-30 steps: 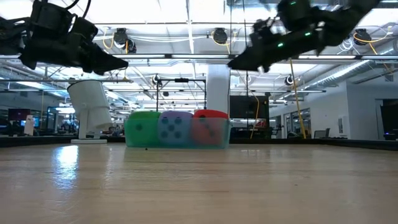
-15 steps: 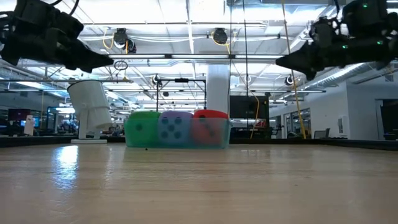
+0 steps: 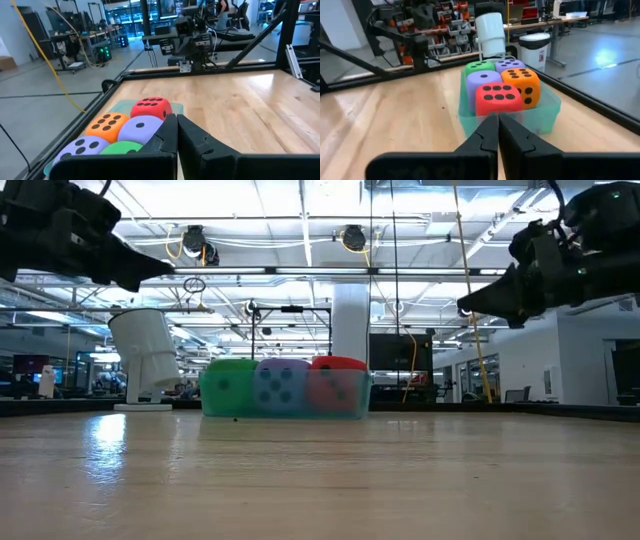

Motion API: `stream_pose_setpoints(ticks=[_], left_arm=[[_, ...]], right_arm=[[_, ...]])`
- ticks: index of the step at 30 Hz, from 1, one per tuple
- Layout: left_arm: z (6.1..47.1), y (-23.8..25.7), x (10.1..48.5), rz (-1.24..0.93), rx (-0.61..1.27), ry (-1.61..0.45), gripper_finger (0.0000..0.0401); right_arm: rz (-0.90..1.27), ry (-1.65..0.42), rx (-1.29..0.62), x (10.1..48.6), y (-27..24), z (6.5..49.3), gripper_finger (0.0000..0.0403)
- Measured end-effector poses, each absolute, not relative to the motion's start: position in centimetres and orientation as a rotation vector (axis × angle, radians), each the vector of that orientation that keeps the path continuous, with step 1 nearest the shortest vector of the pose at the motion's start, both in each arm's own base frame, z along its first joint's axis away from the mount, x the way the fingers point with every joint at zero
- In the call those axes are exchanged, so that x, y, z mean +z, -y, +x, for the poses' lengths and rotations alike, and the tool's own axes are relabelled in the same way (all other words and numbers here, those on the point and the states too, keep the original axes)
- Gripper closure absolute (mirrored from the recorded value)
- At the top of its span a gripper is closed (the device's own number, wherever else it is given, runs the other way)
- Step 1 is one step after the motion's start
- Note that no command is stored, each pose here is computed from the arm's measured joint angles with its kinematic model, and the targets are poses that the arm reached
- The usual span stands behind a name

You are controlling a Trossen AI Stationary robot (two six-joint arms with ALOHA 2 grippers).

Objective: Pick & Place Dice
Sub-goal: Return to Home Position

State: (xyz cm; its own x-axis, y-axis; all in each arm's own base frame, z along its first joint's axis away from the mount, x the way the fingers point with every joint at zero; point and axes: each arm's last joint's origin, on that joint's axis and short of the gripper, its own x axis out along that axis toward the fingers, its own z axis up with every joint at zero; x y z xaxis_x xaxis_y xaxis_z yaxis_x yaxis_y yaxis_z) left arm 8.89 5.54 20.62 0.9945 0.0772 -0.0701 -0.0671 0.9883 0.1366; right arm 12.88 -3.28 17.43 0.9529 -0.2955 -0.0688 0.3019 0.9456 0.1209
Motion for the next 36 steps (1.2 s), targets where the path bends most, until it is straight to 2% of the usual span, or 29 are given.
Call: stream_pose_setpoints(ticks=[7, 13, 19, 22, 30, 36], left_arm=[[8.0, -4.6, 20.8, 0.151, 0.081, -0.037, 0.0400], [8.0, -4.3, 18.8, 0.142, 0.064, -0.032, 0.0400], [8.2, -4.3, 18.1, 0.115, 0.063, -0.022, 0.0400], [8.3, -4.4, 17.6, 0.095, 0.062, -0.036, 0.0401], [8.4, -4.6, 17.1, 0.058, 0.068, -0.057, 0.0397], [8.4, -4.8, 17.2, 0.063, 0.158, -0.059, 0.0397]], right_arm=[[0.081, -0.026, -0.231, 17.8, 1.9, 12.7, 0.0402], [0.065, 0.016, -0.172, 18.1, 1.6, 12.2, 0.0402], [0.108, 0.123, -0.167, 18.1, 1.6, 11.7, 0.0402], [0.117, 0.064, -0.174, 17.6, 1.6, 11.8, 0.0402], [0.133, 0.118, -0.166, 18.0, 1.6, 11.7, 0.0402], [0.125, 0.187, -0.161, 18.7, 1.6, 11.6, 0.0399]])
